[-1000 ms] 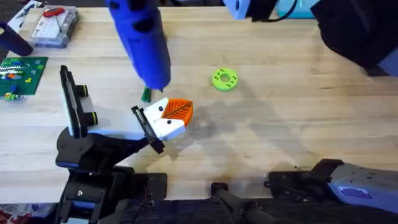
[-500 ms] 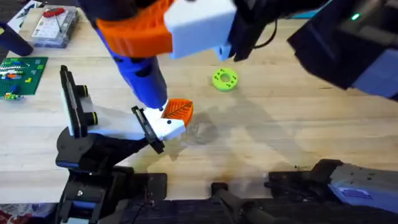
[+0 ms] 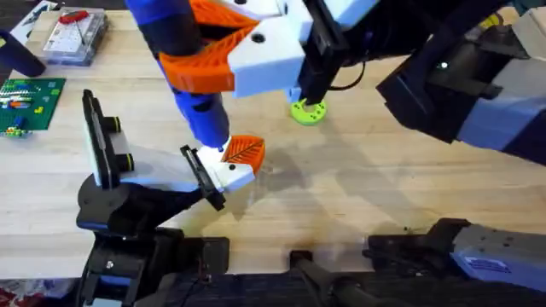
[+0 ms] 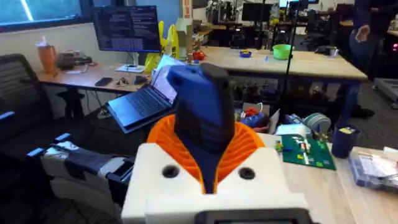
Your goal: Pick up the gripper from the table and insert it into the empty holder that is missing its gripper. Then pick up a screw, insert it into the mounting hole, and use the screwdriver to tighten it. Finally, clean up the table by picking up the vegetable and placing it into the bucket.
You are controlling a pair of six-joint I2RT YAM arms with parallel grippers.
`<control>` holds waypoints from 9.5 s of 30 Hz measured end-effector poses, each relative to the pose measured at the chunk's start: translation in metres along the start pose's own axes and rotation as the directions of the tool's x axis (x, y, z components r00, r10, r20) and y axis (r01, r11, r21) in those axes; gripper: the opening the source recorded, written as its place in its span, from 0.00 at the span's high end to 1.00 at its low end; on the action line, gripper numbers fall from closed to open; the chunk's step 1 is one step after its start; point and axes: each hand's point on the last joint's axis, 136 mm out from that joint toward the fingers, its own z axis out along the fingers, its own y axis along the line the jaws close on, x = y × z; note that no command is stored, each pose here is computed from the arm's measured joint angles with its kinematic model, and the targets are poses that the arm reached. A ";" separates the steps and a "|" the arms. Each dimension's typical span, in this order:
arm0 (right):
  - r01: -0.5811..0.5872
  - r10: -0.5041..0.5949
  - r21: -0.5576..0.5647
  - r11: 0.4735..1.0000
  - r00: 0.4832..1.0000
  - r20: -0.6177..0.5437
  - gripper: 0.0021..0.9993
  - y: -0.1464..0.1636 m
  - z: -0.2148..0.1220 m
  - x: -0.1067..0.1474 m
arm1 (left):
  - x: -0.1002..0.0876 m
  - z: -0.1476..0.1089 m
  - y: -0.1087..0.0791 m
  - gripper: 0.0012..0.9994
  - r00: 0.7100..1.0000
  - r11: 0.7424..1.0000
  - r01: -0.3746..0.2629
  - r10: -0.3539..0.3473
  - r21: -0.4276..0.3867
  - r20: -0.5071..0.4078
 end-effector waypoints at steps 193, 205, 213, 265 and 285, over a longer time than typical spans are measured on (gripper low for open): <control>-0.079 0.083 0.113 0.990 0.996 -0.028 0.95 -0.025 0.001 0.020 | 0.001 0.000 0.000 0.99 0.994 0.994 -0.108 0.108 -0.002 -0.003; 0.074 -0.069 0.207 0.976 0.997 -0.032 0.96 -0.050 -0.014 -0.094 | 0.001 0.000 0.000 0.99 0.994 0.994 -0.109 0.109 -0.002 -0.003; -0.056 0.146 0.313 0.948 0.951 -0.273 0.96 -0.063 -0.038 -0.010 | 0.001 0.000 0.000 0.99 0.994 0.994 -0.109 0.109 -0.002 -0.003; 0.254 0.590 0.533 0.807 -0.342 -0.731 0.86 -0.106 -0.415 0.289 | 0.000 0.000 0.001 1.00 0.994 0.994 -0.109 0.109 -0.006 -0.003; 0.551 0.617 0.514 0.657 -0.002 -0.787 0.00 -0.102 -0.313 0.148 | 0.000 0.000 0.003 0.01 0.993 0.993 -0.118 0.118 -0.017 0.000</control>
